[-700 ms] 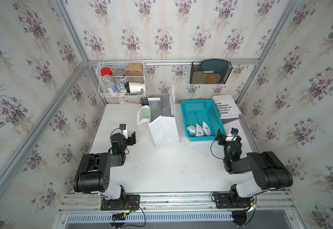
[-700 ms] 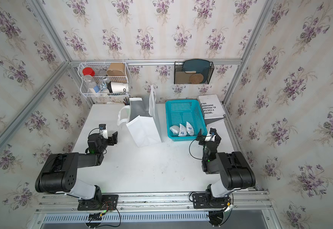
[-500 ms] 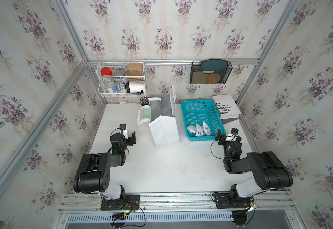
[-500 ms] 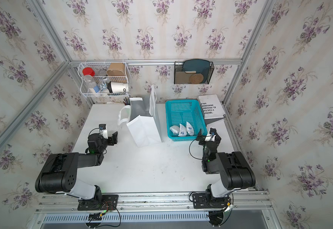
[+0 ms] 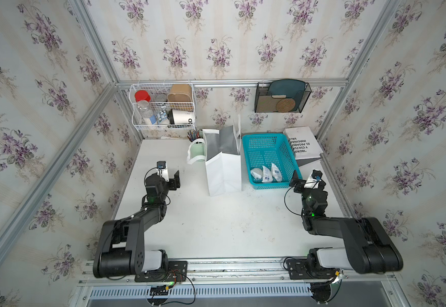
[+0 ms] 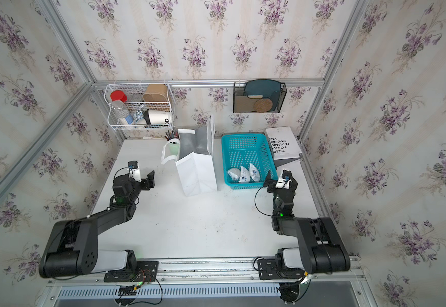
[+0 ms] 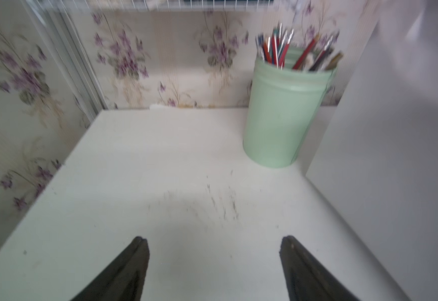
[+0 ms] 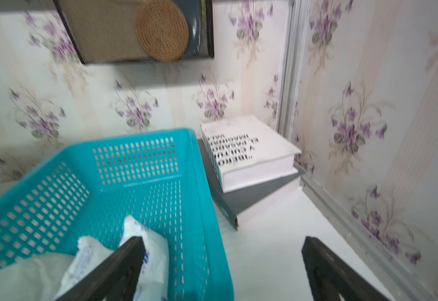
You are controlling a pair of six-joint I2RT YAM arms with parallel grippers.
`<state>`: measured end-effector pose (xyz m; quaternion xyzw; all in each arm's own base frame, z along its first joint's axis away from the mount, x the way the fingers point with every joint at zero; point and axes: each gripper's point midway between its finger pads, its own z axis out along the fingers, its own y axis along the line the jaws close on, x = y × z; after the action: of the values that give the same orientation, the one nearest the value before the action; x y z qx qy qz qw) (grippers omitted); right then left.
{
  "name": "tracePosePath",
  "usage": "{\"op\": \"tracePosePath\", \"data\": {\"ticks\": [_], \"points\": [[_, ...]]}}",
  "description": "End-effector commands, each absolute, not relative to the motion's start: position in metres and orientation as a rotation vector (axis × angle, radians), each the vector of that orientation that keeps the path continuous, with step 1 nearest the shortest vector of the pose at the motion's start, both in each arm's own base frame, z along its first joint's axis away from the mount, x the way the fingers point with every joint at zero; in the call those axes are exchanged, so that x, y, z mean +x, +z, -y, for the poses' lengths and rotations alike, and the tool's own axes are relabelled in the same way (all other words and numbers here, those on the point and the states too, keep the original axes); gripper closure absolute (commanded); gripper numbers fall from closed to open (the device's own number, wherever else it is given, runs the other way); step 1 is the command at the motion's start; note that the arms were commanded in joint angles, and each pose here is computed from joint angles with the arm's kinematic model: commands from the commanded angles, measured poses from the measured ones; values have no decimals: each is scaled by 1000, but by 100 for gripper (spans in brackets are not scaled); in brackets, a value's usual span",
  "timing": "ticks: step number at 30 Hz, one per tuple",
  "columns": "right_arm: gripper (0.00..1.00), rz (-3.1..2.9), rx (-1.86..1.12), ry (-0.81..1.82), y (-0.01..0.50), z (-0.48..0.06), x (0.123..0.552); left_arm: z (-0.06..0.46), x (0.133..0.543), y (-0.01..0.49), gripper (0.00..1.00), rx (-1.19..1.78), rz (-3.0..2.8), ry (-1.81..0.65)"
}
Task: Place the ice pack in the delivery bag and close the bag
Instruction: Adjust the delivery bag at the center of the board.
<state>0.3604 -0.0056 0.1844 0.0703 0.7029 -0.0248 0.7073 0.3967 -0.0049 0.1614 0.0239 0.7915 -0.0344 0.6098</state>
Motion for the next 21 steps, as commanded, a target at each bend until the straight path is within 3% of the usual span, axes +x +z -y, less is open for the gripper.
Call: {"op": "tracePosePath", "data": {"ticks": [1, 6, 13, 21], "points": [[0, -1645, 106, 13, 206, -8, 358, -11, 382, 166, 17, -65, -1940, -28], [0, -1712, 260, 263, 238, -21, 353, -29, 358, 172, 17, -333, -2115, -22], [0, -1883, 97, 832, 241, -114, 379, 12, 368, 224, 21, -464, -2163, -415], [0, -2214, -125, 823, 190, -189, 409, 75, 378, 281, 31, -332, -2243, -849]]}}
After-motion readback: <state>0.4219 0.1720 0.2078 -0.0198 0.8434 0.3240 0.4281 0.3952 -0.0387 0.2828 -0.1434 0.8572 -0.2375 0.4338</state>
